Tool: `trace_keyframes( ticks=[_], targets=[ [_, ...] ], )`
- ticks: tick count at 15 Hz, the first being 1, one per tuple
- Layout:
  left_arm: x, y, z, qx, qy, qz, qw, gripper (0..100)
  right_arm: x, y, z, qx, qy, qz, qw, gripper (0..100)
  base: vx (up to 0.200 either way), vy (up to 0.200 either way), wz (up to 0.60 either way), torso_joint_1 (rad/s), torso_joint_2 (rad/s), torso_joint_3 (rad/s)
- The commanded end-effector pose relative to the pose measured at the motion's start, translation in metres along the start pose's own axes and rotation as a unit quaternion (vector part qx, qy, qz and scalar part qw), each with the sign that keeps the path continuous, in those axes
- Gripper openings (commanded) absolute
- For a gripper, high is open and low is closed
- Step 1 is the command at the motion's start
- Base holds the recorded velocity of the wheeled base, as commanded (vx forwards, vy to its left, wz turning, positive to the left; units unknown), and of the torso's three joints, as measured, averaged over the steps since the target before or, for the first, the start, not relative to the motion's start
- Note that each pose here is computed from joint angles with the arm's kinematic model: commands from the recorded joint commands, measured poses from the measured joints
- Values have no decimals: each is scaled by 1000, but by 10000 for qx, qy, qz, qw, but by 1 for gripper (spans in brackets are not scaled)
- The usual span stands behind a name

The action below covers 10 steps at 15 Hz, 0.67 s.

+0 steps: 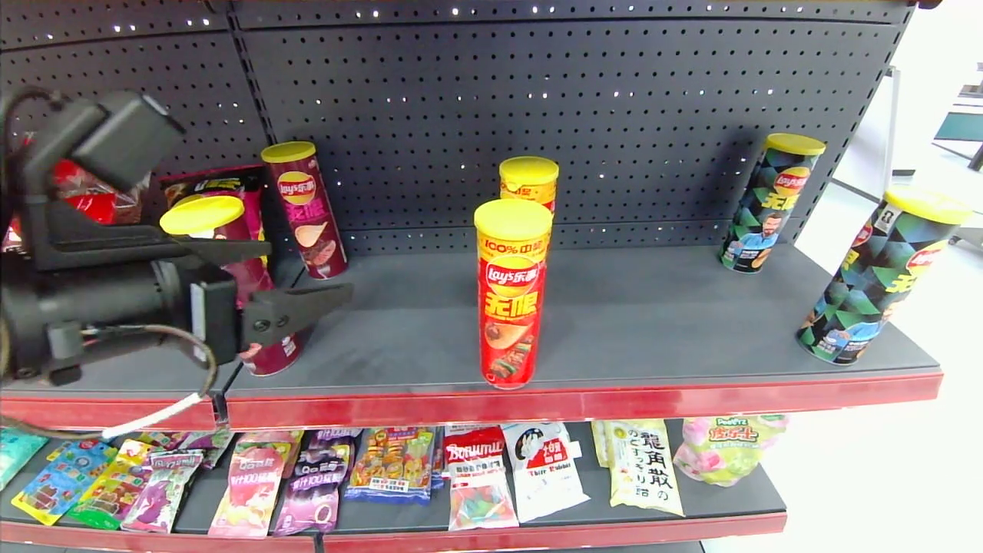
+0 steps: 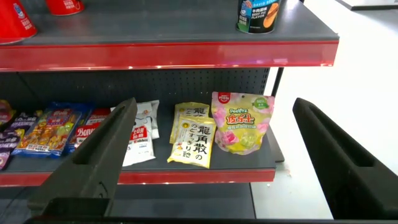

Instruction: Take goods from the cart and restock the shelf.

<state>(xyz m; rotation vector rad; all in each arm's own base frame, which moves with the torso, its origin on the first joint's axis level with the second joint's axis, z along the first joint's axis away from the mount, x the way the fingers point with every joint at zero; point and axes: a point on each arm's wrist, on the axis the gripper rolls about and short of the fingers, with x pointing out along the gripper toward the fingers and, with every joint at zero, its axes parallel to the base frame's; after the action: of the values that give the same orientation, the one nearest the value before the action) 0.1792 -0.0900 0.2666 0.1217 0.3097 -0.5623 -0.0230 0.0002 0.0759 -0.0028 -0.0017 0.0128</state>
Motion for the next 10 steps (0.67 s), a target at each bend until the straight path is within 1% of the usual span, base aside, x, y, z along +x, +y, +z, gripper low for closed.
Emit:
trace_keyframes(
  ticks=[1, 2, 3, 6, 10],
  targets=[
    [49, -1, -7, -12, 560, -122, 9984, 100, 0, 0, 0, -1, 8, 5, 10000, 100, 0, 0, 0, 0, 0, 0],
    [54, -1, -7, -16, 606, -109, 9981, 100, 0, 0, 0, -1, 9, -2, 10000, 100, 0, 0, 0, 0, 0, 0],
    [70, 0, -9, -18, 751, -126, 9971, 100, 0, 0, 0, -1, 8, 5, 10000, 100, 0, 0, 0, 0, 0, 0],
    [101, 2, -16, -24, 1052, -170, 9943, 100, 0, 0, 0, -1, 8, 5, 10000, 100, 0, 0, 0, 0, 0, 0],
    [129, 3, -35, -61, 1464, -243, 9889, 100, 0, 0, 0, -1, 8, 5, 10000, 100, 0, 0, 0, 0, 0, 0]
  ],
)
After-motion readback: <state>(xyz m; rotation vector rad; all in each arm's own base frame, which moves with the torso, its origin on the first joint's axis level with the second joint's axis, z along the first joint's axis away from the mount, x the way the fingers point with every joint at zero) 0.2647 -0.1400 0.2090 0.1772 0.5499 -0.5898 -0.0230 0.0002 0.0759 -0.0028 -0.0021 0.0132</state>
